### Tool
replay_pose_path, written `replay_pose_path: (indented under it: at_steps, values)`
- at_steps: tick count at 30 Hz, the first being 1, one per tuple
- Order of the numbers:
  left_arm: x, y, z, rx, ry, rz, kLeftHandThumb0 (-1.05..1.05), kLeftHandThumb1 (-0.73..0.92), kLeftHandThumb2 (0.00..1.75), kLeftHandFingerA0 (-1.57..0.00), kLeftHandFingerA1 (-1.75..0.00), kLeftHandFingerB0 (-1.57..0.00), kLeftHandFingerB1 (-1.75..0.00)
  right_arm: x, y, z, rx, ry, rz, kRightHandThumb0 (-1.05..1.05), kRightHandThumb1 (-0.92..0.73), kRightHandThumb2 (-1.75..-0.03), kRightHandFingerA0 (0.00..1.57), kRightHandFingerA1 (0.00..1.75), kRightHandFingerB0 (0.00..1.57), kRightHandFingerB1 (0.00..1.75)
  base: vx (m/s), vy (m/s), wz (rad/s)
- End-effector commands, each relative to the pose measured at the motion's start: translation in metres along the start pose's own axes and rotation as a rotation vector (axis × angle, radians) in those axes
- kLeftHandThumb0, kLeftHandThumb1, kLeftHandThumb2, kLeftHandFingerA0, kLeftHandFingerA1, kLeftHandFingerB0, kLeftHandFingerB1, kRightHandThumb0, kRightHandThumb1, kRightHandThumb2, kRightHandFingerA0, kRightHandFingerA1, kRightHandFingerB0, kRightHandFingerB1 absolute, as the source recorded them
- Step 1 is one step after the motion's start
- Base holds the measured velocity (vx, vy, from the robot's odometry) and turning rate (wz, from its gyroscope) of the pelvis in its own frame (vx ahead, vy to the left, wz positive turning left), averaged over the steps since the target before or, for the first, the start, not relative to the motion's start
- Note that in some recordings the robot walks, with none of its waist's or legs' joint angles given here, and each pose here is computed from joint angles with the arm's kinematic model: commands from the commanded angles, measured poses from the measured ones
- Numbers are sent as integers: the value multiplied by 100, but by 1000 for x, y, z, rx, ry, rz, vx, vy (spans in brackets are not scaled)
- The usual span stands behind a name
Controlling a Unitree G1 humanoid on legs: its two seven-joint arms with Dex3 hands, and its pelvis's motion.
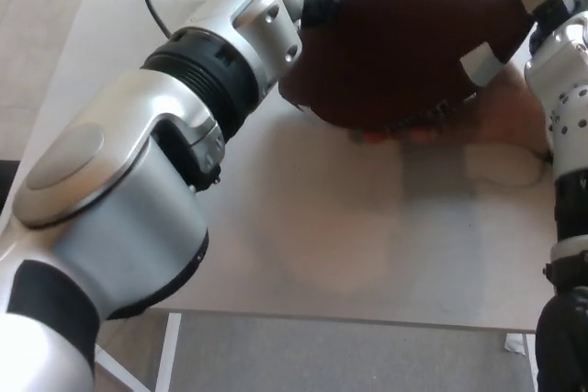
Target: The robot uses both its hands to grab the left and right ends of a football kept in the middle of the desk infront of it, lifts it up and places it in the palm of a person
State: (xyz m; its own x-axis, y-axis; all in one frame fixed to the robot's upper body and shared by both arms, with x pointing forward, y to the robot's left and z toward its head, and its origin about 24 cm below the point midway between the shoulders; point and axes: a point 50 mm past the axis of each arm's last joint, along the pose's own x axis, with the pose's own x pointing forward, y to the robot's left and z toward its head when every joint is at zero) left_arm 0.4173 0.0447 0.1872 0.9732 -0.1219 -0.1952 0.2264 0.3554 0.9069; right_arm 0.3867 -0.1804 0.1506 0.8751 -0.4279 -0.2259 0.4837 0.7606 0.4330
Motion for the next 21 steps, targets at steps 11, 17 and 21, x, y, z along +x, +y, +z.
replay_pose_path:
  at_steps: [11, 17, 21]
  values:
    - [1, -33, -6, 236, -66, -57, -25, 74, 61, -60, -152, -53, -86, 12, -74, -36, -179, -27, -211, -17, -64, -96, 101, 147, 77, 94, 0, 0, 0]
    - [2, -21, -14, 235, -62, -16, -24, 70, 61, -65, -117, -63, -68, 16, -77, -22, -216, -87, -188, -20, -67, -84, 102, 141, 80, 93, 0, 0, 0]
    - [2, -16, -18, 217, -85, 32, -22, 67, 65, -70, -118, -69, -71, 17, -74, -10, -252, -144, -127, -19, -60, -89, 101, 150, 80, 94, 0, 0, 0]
